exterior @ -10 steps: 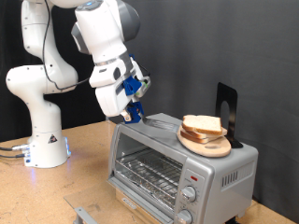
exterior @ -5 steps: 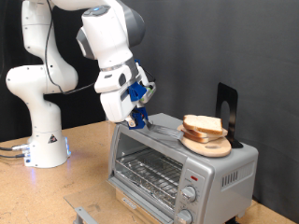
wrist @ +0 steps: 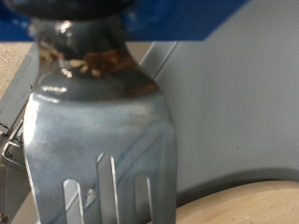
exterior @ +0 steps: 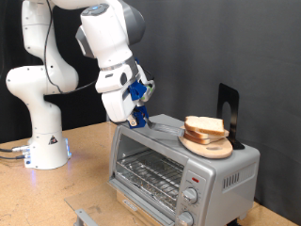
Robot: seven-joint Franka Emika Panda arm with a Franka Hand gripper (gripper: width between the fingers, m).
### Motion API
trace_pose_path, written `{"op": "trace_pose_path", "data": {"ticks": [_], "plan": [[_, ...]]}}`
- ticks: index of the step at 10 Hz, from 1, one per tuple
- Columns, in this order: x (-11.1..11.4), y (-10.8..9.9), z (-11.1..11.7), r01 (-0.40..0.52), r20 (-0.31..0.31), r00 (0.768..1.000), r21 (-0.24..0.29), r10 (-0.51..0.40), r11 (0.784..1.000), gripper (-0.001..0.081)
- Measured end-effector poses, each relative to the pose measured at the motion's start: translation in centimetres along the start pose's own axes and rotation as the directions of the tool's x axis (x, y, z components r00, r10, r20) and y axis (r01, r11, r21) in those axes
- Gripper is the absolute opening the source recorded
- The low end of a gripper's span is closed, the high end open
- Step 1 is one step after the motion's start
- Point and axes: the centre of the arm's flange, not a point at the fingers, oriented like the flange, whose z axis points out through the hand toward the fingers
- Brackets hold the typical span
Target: Make a piece of toast with the oven
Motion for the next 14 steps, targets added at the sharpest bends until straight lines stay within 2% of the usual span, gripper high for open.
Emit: {"op": "trace_pose_path", "data": {"ticks": [8, 12, 14], "plan": [[-0.1, -0.5, -1.2, -0.006, -0.032, 0.999, 0.028, 0.006, 1.000, 0.0490], [-0.4, -1.3, -0.3, -0.004, -0.008, 1.000, -0.006, 0.004, 1.000, 0.0490], [-0.3, -2.1, -0.1, -0.005, -0.015, 1.000, -0.010, 0.004, 1.000, 0.0490]]}}
